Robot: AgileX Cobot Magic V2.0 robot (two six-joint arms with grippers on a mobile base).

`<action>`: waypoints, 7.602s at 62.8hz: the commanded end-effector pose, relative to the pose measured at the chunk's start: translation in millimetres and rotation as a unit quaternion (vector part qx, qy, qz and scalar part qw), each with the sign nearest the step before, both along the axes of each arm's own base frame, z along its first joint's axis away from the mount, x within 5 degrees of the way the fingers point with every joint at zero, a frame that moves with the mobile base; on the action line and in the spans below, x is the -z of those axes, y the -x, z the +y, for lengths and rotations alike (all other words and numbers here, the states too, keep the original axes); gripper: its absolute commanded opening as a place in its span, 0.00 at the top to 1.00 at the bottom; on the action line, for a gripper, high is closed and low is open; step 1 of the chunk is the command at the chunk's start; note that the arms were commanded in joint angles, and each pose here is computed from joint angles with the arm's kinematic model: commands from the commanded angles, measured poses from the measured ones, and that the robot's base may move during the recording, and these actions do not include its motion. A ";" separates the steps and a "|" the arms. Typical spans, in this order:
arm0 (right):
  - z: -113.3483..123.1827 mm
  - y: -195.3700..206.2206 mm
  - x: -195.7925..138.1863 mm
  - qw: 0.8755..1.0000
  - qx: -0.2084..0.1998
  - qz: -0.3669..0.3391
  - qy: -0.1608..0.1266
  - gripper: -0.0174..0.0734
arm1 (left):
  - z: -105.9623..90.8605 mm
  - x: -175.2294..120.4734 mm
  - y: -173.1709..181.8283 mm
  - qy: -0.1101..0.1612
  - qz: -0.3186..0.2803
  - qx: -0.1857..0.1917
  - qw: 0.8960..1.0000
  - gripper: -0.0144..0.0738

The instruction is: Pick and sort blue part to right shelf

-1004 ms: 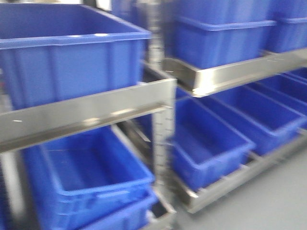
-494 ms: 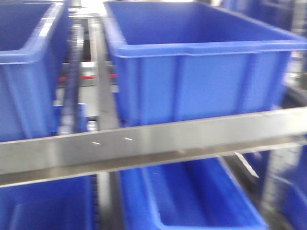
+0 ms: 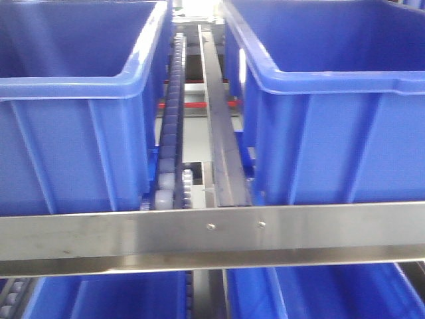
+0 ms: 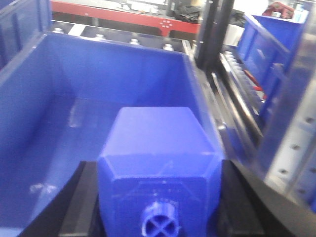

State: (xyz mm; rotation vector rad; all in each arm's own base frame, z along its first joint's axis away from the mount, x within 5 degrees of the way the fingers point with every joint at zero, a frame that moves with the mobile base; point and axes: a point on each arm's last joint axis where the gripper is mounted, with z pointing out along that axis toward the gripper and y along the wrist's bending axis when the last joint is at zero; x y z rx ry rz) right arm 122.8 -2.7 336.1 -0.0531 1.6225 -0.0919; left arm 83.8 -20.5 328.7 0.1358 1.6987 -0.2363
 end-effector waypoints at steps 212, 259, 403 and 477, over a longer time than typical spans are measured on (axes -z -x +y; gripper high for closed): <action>30.9 -115.1 -3.1 0.994 -0.077 -0.043 -0.070 0.73 | -8.8 -34.3 -113.9 0.014 -0.061 -0.049 0.997 0.70; 1.3 -24.5 2.1 0.992 -0.013 -0.099 -0.077 0.75 | 12.8 -10.3 -24.8 0.044 -0.094 -0.084 0.991 0.70; 1.5 70.1 117.3 0.991 -0.008 -0.120 -0.053 0.75 | 14.1 8.2 6.8 0.049 -0.109 -0.079 0.990 0.70; 1.5 70.1 117.4 0.991 -0.008 -0.120 -0.053 0.75 | 16.3 78.6 27.3 -0.011 -0.113 -0.082 0.990 0.70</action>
